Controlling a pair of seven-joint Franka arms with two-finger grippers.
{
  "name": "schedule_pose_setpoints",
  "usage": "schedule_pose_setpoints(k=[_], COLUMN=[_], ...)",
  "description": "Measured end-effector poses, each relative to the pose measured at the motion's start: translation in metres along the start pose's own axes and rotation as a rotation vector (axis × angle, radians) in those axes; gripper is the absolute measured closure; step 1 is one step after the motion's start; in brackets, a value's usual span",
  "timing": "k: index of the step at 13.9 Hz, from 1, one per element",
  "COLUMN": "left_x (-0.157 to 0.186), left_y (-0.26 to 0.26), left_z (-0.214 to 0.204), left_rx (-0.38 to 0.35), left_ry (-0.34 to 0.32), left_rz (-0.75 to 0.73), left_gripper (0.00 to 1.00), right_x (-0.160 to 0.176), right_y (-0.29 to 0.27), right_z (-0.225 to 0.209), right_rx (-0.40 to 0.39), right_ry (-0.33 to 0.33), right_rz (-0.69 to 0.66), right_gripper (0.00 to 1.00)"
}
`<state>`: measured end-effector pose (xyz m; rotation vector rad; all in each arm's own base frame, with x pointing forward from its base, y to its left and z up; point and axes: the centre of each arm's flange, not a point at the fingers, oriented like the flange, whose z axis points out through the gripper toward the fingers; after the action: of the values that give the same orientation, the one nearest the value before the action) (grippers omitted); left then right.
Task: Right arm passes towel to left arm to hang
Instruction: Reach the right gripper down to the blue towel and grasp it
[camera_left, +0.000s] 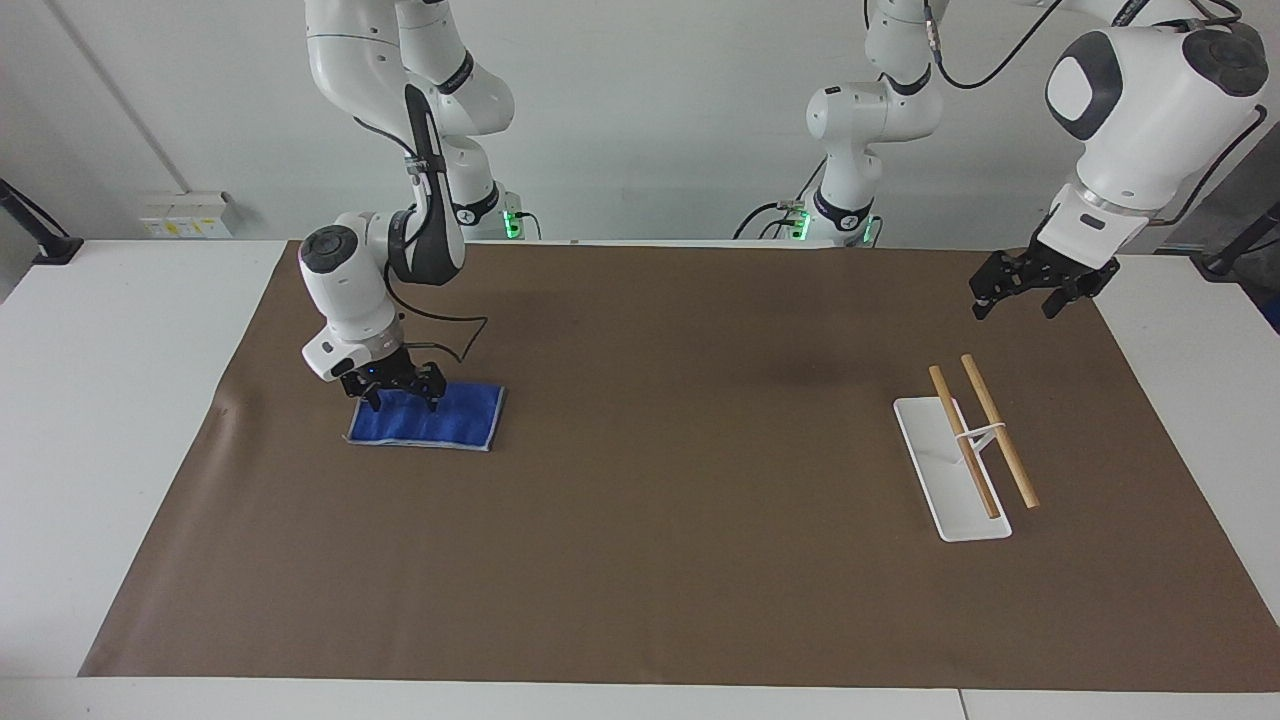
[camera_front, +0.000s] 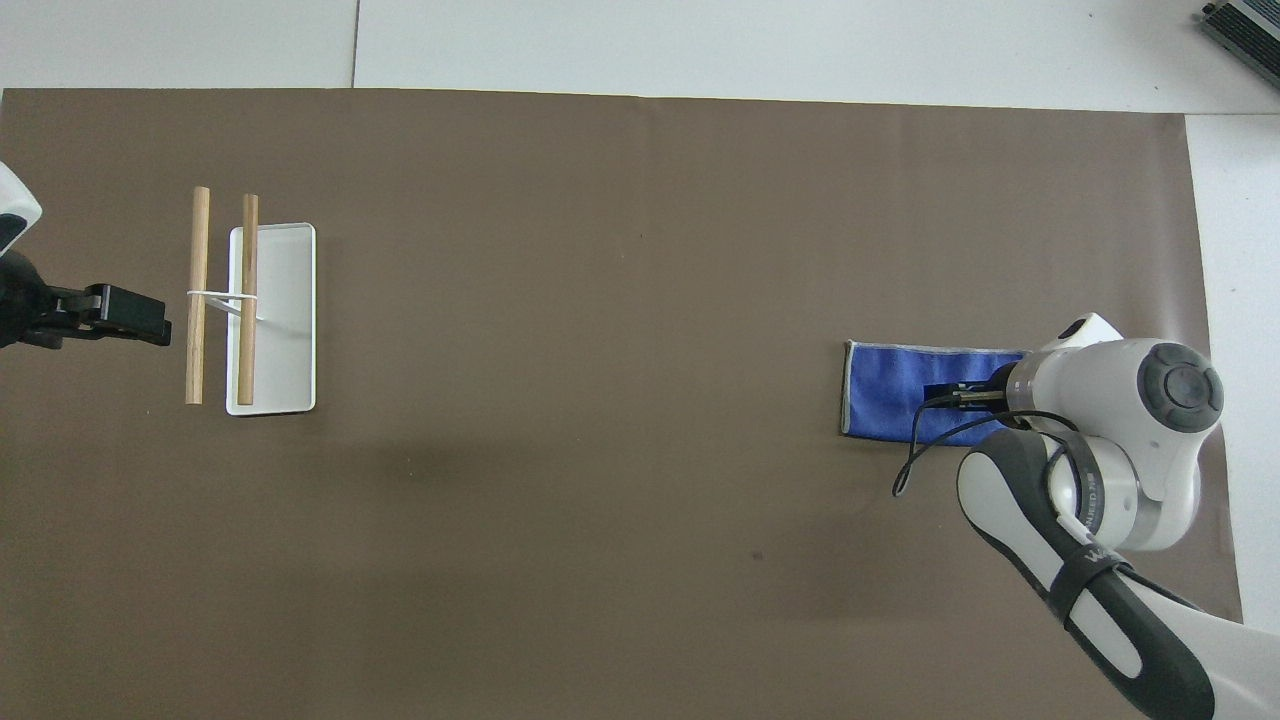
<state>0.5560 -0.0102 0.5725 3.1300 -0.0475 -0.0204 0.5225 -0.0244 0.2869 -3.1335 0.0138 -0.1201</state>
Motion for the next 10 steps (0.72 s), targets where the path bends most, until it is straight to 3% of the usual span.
schedule_pose_setpoints(k=[1, 4, 9, 10], left_x=[0.000, 0.000, 0.000, 0.000], left_y=[0.000, 0.000, 0.000, 0.000], left_z=[0.000, 0.000, 0.000, 0.000], left_rx=[0.000, 0.000, 0.000, 0.000], left_ry=[0.000, 0.000, 0.000, 0.000], left_rz=[0.000, 0.000, 0.000, 0.000], left_gripper=[0.00, 0.00, 0.00, 0.00], right_x=[-0.001, -0.001, 0.006, 0.012], right_y=[0.001, 0.008, 0.010, 0.010], right_z=[0.000, 0.000, -0.009, -0.015], right_rx=[0.004, 0.004, 0.008, 0.016], right_ry=[-0.001, 0.000, 0.007, -0.003], right_rz=[-0.008, -0.009, 0.000, 0.006], right_gripper=[0.05, 0.43, 0.96, 0.96])
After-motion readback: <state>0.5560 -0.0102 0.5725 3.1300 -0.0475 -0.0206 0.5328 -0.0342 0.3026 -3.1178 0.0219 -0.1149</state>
